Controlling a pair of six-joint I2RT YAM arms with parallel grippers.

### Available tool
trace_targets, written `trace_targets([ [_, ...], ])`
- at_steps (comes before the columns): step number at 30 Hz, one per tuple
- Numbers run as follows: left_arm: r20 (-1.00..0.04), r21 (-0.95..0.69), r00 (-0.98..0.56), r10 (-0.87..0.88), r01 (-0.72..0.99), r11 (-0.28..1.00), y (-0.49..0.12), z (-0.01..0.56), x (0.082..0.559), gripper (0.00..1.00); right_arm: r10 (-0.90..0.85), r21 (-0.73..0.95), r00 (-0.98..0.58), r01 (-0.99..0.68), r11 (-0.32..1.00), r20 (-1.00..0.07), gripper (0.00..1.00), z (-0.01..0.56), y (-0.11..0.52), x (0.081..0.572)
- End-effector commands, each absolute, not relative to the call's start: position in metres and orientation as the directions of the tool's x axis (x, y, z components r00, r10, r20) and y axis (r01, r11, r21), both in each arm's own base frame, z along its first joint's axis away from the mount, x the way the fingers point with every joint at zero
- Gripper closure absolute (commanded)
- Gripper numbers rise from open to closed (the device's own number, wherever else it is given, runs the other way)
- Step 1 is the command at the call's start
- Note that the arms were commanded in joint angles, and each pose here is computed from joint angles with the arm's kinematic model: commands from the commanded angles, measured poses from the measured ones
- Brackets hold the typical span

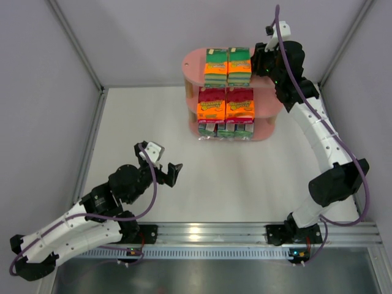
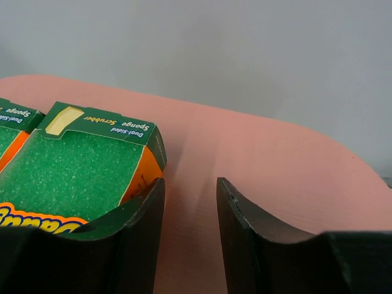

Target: Place and organize the cleaning sponges onto the shelf

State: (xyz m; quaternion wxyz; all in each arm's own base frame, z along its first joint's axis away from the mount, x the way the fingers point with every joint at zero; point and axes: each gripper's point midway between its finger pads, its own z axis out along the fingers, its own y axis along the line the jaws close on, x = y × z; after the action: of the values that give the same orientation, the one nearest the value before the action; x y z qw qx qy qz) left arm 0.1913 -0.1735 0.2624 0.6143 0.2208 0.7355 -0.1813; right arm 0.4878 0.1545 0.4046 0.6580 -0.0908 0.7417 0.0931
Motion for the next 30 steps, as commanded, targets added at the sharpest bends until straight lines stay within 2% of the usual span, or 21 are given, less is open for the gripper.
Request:
trace_targets([
  [1, -0.988, -0.012, -0.134, 0.072, 0.543, 0.840, -0.172, 0.268, 0.191, 0.02, 0.021, 0.021, 0.001, -0.221, 0.975, -1.000, 0.59, 0.449, 0.142, 0.476],
  [6, -0.989, -0.017, -0.131, 0.065, 0.542, 0.840, -0.171, 0.270, 0.191, 0.02, 0.020, 0.011, 0.036, -0.230, 0.973, -0.999, 0.58, 0.466, 0.123, 0.458],
  [9, -0.990, -0.020, -0.126, 0.057, 0.539, 0.842, -0.170, 0.272, 0.191, 0.02, -0.060, -0.076, 0.073, -0.238, 0.968, -0.996, 0.56, 0.477, 0.108, 0.437],
  [13, -0.991, -0.026, -0.122, 0.046, 0.533, 0.846, -0.167, 0.274, 0.190, 0.02, -0.189, -0.226, 0.130, -0.391, 0.892, -0.973, 0.48, 0.477, 0.113, 0.391],
  [16, -0.992, -0.042, -0.121, 0.023, 0.501, 0.864, -0.162, 0.279, 0.193, 0.02, -0.300, -0.347, 0.174, -0.460, 0.818, -0.938, 0.29, 0.470, 0.108, 0.351],
  [17, -0.992, -0.041, -0.123, 0.021, 0.477, 0.878, -0.158, 0.279, 0.195, 0.02, -0.313, -0.354, 0.166, -0.459, 0.815, -0.935, 0.18, 0.466, 0.105, 0.344],
  [18, -0.992, -0.046, -0.123, 0.014, 0.468, 0.882, -0.157, 0.281, 0.196, 0.02, -0.331, -0.380, 0.186, -0.452, 0.807, -0.925, 0.11, 0.469, 0.100, 0.328],
  [20, -0.993, -0.046, -0.118, 0.007, 0.440, 0.897, -0.151, 0.286, 0.198, 0.02, -0.354, -0.366, 0.118, -0.473, 0.802, -0.928, 0.01, 0.440, 0.092, 0.317],
  [24, -0.994, -0.022, -0.106, 0.019, 0.367, 0.930, -0.136, 0.295, 0.204, 0.02, -0.371, -0.362, 0.070, -0.446, 0.819, -0.926, 0.01, 0.412, 0.073, 0.279],
  [30, -0.991, 0.048, -0.101, 0.083, 0.313, 0.948, -0.127, 0.294, 0.210, 0.02, -0.325, -0.256, -0.096, -0.426, 0.868, -0.941, 0.01, 0.340, 0.059, 0.246],
])
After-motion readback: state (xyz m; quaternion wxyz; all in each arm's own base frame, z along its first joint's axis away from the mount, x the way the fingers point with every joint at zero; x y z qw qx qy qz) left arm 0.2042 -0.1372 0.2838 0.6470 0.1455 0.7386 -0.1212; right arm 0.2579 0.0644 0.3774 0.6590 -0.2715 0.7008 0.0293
